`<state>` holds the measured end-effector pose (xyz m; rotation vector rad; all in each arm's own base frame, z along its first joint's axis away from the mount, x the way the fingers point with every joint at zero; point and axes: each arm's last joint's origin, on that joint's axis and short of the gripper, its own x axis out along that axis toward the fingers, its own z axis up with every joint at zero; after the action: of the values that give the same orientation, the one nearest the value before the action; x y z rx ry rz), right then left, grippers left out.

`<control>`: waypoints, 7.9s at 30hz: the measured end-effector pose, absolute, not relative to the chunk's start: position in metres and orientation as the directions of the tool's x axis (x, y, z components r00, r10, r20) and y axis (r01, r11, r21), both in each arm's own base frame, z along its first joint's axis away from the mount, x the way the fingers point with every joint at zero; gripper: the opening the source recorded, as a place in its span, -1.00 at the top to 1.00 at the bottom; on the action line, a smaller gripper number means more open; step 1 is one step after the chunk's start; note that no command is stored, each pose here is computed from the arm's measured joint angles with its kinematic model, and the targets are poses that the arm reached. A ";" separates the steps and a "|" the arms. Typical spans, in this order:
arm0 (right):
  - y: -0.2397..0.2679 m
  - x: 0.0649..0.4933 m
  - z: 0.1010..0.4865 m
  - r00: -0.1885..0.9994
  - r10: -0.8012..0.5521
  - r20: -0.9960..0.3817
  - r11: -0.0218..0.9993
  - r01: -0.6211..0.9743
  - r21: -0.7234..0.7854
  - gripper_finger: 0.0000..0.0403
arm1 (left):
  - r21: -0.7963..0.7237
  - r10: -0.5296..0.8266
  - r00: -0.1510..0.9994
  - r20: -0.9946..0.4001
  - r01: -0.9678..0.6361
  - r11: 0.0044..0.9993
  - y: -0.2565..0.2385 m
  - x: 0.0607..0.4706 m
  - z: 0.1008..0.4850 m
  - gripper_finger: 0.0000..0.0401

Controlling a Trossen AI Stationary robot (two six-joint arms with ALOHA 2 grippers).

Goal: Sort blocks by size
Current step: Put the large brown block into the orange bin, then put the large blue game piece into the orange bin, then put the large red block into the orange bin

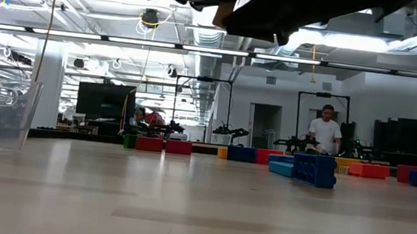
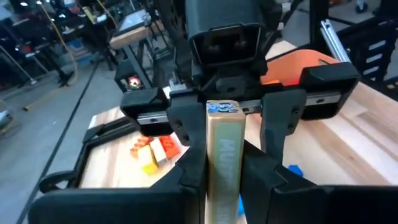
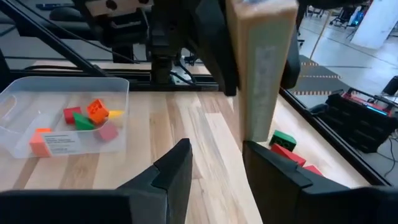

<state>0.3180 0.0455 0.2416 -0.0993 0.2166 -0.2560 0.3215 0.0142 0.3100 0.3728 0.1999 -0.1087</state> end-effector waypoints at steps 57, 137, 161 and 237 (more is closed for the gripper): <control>0.164 0.147 0.229 0.337 0.267 -0.903 0.762 0.500 0.412 0.55 | 0.085 0.002 0.739 -0.674 0.075 0.994 0.006 0.292 0.273 0.03; 0.095 0.327 0.153 0.198 -0.155 -0.968 0.777 0.630 0.005 -0.30 | 0.168 0.302 0.789 -0.535 -0.252 0.953 -0.015 0.216 0.259 0.08; 0.124 0.260 0.243 0.322 -0.130 -0.938 0.818 0.569 0.082 -0.26 | 0.191 0.307 0.755 -0.580 -0.240 0.952 -0.015 0.212 0.254 0.08; -0.026 0.143 0.213 -0.040 -0.250 -0.967 0.542 0.822 -0.175 -0.11 | 0.248 0.219 0.799 -0.561 -0.090 0.964 -0.022 0.257 0.228 0.08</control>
<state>0.1429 -0.0259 0.2131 0.5488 1.3440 -0.9382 0.2570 -0.0222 0.2281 0.2144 0.6250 0.1669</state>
